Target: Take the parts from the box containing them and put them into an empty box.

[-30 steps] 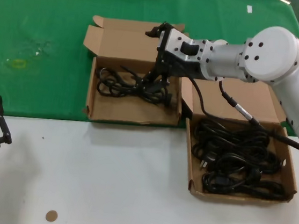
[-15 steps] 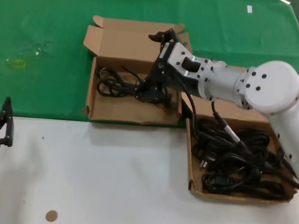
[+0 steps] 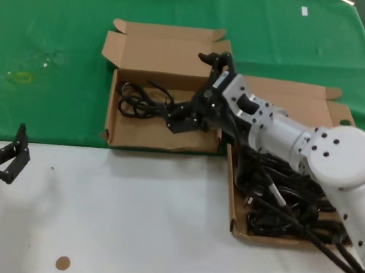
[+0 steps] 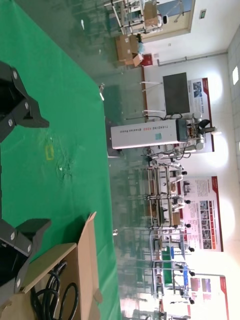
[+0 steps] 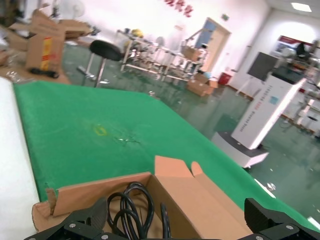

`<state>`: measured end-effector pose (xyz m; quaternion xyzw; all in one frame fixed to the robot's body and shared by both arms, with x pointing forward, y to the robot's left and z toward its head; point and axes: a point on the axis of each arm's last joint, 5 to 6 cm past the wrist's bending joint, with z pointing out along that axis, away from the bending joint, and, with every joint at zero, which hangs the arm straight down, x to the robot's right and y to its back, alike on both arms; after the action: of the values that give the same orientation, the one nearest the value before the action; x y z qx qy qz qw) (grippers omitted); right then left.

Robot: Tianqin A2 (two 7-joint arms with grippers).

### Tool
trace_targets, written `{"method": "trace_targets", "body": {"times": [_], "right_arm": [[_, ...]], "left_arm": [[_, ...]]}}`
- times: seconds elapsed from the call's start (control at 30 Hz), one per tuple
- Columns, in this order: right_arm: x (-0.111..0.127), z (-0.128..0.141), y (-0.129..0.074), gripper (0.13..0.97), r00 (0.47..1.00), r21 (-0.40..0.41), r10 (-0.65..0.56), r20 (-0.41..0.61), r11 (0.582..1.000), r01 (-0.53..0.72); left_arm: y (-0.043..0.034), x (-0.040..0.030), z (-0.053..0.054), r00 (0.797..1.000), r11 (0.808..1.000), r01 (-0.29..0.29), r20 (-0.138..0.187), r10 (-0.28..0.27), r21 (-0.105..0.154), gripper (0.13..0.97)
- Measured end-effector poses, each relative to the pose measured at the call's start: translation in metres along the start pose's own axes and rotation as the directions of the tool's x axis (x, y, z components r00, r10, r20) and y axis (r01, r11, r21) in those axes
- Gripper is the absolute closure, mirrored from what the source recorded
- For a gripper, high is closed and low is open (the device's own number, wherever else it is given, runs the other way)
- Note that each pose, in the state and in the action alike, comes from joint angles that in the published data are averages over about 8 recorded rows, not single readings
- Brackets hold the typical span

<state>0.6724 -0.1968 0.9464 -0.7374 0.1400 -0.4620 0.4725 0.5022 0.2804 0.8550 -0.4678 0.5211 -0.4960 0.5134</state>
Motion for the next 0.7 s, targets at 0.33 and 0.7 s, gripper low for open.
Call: {"method": "trace_targets", "body": {"times": [0.33, 0.7], "right_arm": [[-0.021, -0.026, 0.022, 0.13, 0.986, 0.031, 0.128, -0.106, 0.992, -0.126], [-0.042, -0.061, 0.043, 0.13, 0.938, 0.058, 0.258, -0.231, 0.966, -0.251]], "left_arm": [[0.0, 0.0, 0.0, 1.0, 1.0, 0.0, 0.0, 0.0, 0.0, 0.364], [0.0, 0.0, 0.0, 1.0, 1.0, 0.0, 0.0, 0.0, 0.0, 0.233]]}}
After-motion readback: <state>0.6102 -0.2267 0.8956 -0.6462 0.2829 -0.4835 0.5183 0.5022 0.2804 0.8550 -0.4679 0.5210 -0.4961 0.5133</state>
